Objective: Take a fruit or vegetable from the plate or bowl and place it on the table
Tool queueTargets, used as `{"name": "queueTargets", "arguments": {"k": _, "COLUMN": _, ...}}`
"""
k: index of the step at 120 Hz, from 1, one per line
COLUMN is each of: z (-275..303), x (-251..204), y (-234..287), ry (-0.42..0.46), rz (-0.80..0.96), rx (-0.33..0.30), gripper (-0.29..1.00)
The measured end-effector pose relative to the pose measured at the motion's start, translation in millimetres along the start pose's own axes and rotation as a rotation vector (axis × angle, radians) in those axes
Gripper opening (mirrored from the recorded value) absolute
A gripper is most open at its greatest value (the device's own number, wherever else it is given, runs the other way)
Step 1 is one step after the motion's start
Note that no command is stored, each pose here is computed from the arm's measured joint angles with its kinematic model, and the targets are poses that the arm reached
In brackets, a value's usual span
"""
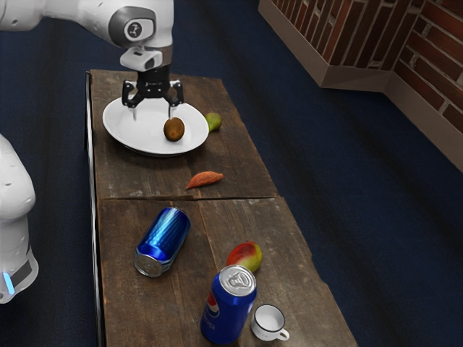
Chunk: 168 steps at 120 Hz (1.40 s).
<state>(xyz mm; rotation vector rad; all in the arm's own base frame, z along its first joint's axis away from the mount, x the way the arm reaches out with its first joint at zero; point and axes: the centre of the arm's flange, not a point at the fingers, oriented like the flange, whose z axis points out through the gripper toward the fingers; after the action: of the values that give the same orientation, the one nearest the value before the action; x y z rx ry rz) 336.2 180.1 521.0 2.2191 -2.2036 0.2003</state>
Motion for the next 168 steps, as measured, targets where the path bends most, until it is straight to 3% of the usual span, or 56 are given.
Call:
{"name": "queueTargets", "arguments": {"k": 58, "z": 11, "x": 36, "y": -9, "ry": 0.034, "rz": 0.085, "rx": -0.054, "gripper": 0.7}}
{"name": "queueTargets", "arguments": {"k": 110, "z": 5, "x": 29, "y": -6, "ry": -0.045, "rz": 0.071, "rx": -0.035, "gripper": 0.7}}
{"name": "queueTargets", "arguments": {"k": 153, "z": -5, "x": 46, "y": -60, "ry": -0.087, "rz": 0.111, "rx": -0.004, "gripper": 0.7}}
{"name": "queueTargets", "arguments": {"k": 168, "z": -66, "x": 43, "y": -80, "ry": -0.125, "rz": 0.1, "rx": 0.083, "gripper": 0.7}}
